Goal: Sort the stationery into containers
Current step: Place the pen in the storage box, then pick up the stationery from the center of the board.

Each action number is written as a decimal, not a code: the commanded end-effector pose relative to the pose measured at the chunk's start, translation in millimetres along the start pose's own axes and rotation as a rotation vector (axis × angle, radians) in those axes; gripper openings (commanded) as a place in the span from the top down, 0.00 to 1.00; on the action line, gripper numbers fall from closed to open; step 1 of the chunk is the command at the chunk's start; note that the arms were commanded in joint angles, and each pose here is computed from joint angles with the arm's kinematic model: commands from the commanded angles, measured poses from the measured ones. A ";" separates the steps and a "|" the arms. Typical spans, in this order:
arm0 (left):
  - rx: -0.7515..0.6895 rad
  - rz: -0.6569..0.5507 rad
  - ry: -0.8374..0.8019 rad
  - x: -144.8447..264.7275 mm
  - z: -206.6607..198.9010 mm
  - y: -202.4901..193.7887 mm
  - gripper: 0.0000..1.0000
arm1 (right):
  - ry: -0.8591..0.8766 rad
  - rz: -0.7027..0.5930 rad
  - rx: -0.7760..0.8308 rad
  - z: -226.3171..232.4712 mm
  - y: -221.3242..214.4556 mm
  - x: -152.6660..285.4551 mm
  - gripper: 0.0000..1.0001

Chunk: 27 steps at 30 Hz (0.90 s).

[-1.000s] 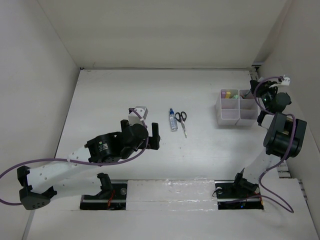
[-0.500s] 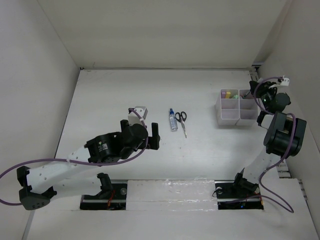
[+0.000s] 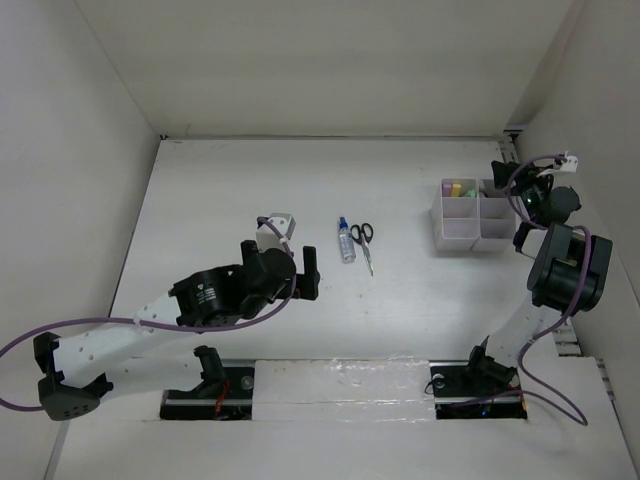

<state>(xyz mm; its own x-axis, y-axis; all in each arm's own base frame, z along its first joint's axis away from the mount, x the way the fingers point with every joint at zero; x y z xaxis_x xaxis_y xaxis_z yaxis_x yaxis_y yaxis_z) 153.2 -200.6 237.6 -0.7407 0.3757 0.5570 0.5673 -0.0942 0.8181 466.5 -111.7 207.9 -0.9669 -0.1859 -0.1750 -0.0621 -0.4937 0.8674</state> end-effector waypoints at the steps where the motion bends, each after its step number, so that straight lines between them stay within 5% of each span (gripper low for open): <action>1: 0.010 -0.034 -0.009 2.2 0.2 6.7 0.01 | 0.060 -0.048 0.058 11.2 14.2 -0.2 0.35; 3: 0.005 -0.027 -0.004 0.3 -0.3 5.4 0.01 | 0.079 -0.059 0.065 17.2 19.4 0.0 0.30; 7: 0.000 -0.021 0.000 -1.6 -0.8 4.0 0.01 | 0.098 -0.125 0.070 48.7 42.0 -0.6 0.00; 14: 0.005 -0.025 0.021 -1.9 2.6 4.2 0.01 | -0.186 -0.178 0.102 89.3 63.6 15.8 0.00; 19: 0.016 -0.030 0.055 -2.5 6.7 5.7 0.01 | -0.510 -0.028 0.063 100.5 37.1 48.6 0.00; 27: 0.024 -0.034 0.086 -2.5 12.0 5.1 0.01 | -0.531 0.101 0.031 116.7 4.9 82.8 0.00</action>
<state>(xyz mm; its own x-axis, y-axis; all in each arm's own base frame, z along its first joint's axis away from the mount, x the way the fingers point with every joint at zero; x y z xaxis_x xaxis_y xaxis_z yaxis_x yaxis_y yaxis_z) 159.0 -197.1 236.6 -0.7677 0.3333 0.5474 0.5568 -0.0761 0.8272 370.1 -28.0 282.5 -0.9825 0.1836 0.0328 -0.0598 -0.4766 0.8771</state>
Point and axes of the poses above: each gripper's point midway between its finger pads, its own x axis back along the fingers, its own z axis along the line the jaws close on, y = z × x, the point moved 2 cm from there along x, back along the fingers, and after that the axes turned 8 degrees about -x, right-handed, at the moved point
